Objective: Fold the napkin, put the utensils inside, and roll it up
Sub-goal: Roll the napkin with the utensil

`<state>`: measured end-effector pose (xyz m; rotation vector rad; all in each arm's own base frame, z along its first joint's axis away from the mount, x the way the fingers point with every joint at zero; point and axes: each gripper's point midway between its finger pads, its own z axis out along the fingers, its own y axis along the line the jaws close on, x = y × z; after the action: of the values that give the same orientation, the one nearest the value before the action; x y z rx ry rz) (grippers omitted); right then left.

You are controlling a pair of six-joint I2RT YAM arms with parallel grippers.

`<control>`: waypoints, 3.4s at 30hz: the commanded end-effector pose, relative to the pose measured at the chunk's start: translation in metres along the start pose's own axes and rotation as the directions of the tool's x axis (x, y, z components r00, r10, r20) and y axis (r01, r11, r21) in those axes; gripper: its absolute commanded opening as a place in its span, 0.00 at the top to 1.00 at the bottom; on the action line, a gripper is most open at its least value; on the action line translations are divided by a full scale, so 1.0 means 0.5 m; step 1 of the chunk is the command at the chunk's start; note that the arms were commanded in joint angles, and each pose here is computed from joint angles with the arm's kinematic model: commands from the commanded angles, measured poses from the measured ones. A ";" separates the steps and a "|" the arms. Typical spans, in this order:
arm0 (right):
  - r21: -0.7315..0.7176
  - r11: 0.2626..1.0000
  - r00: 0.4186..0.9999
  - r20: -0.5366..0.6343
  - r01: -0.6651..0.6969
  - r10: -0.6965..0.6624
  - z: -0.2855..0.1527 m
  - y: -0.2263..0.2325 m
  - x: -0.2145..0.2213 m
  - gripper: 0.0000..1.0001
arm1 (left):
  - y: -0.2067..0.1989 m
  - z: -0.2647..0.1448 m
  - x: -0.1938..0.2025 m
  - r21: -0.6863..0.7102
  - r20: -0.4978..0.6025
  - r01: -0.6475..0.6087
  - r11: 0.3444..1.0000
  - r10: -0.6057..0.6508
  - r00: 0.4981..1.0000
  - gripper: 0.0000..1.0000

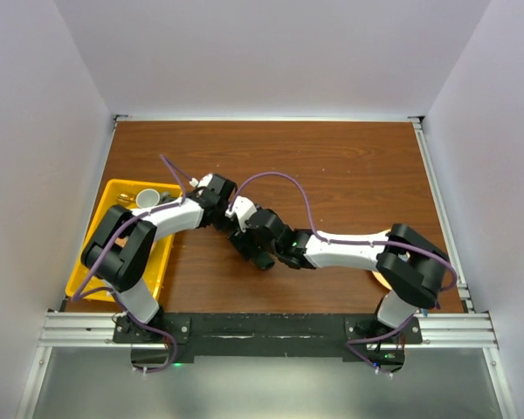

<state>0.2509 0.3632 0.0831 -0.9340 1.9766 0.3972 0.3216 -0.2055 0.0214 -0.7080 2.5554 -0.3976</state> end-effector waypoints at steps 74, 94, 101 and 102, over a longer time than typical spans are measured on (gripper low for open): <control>-0.199 0.502 0.522 -0.541 -0.842 0.660 0.128 -0.097 0.205 0.96 | -0.051 0.054 -0.112 0.282 0.182 -0.297 0.912 0.253 0.950 0.69; -0.079 0.763 0.686 -0.504 -0.641 0.524 0.013 -0.173 0.164 0.55 | -0.058 0.083 -0.110 0.282 0.137 -0.315 0.906 0.287 0.948 0.71; 0.016 0.805 0.687 -0.512 -0.593 0.516 -0.025 -0.187 0.221 0.58 | -0.117 0.022 -0.138 0.358 0.174 -0.333 0.872 0.288 0.942 0.70; 0.026 0.807 0.685 -0.514 -0.590 0.517 -0.023 -0.189 0.227 0.60 | -0.126 0.013 -0.143 0.372 0.182 -0.334 0.866 0.285 0.941 0.69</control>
<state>0.2930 0.2693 0.0250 -0.5067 2.6639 0.8695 0.3961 -0.2259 0.0384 -0.1894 2.3511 -0.7346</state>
